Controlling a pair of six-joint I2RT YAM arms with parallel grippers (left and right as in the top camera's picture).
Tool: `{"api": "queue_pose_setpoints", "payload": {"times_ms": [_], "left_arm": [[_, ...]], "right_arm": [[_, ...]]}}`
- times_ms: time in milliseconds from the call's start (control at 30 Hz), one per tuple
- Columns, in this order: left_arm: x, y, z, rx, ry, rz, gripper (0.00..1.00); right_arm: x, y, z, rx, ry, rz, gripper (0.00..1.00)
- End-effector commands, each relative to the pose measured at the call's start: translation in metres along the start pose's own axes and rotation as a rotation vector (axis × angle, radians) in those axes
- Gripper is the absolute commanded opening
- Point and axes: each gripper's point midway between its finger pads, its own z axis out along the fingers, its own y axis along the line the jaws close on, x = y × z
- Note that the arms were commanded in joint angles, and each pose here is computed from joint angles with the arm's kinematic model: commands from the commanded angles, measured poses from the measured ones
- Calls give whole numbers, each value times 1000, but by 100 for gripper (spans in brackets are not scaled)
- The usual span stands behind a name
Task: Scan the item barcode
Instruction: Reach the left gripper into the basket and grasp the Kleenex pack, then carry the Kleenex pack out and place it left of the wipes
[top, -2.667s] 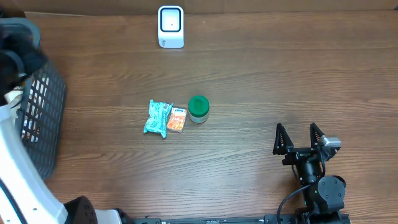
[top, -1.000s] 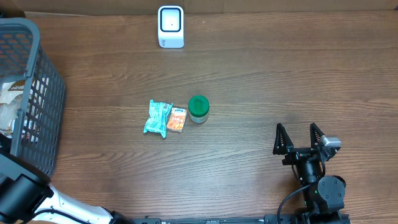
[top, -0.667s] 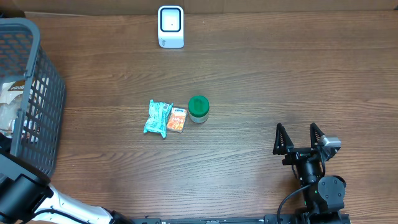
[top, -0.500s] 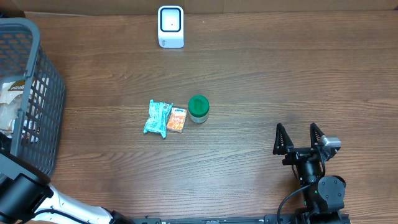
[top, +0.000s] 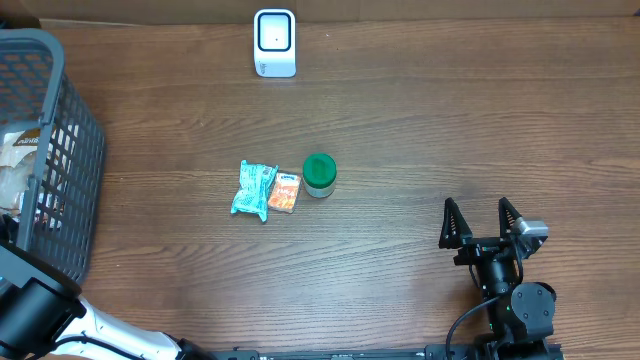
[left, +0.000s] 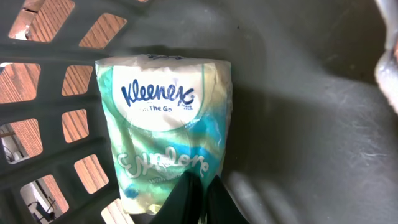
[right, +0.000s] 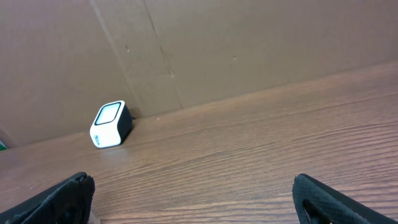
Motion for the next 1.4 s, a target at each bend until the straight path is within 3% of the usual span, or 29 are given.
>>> {"api": "queue_pose_setpoints", "payload": {"times_ms": [0,300,533,700,900,1067,1367], "left_arm": [[13,-9,6,19,48,33,4],[-20,-29,-63,95,-42,19,4],[-52,-34,-187,188,-294,-53,4],[-50,-39,-266,303,-471,-81,4],[-12,-60,-359,499,-644,-13,4],[46,-88,-414,625,-706,145,4],[141,-170,-405,656,-549,543,4]], "right_arm": [[2,0,0,-4,-2,-14,100],[2,0,0,-4,-2,-14,100],[2,0,0,-4,-2,-14,100],[2,0,0,-4,-2,-14,100],[2,0,0,-4,-2,-14,100],[2,0,0,-4,-2,-14,100],[2,0,0,-4,-2,-14,100]]}}
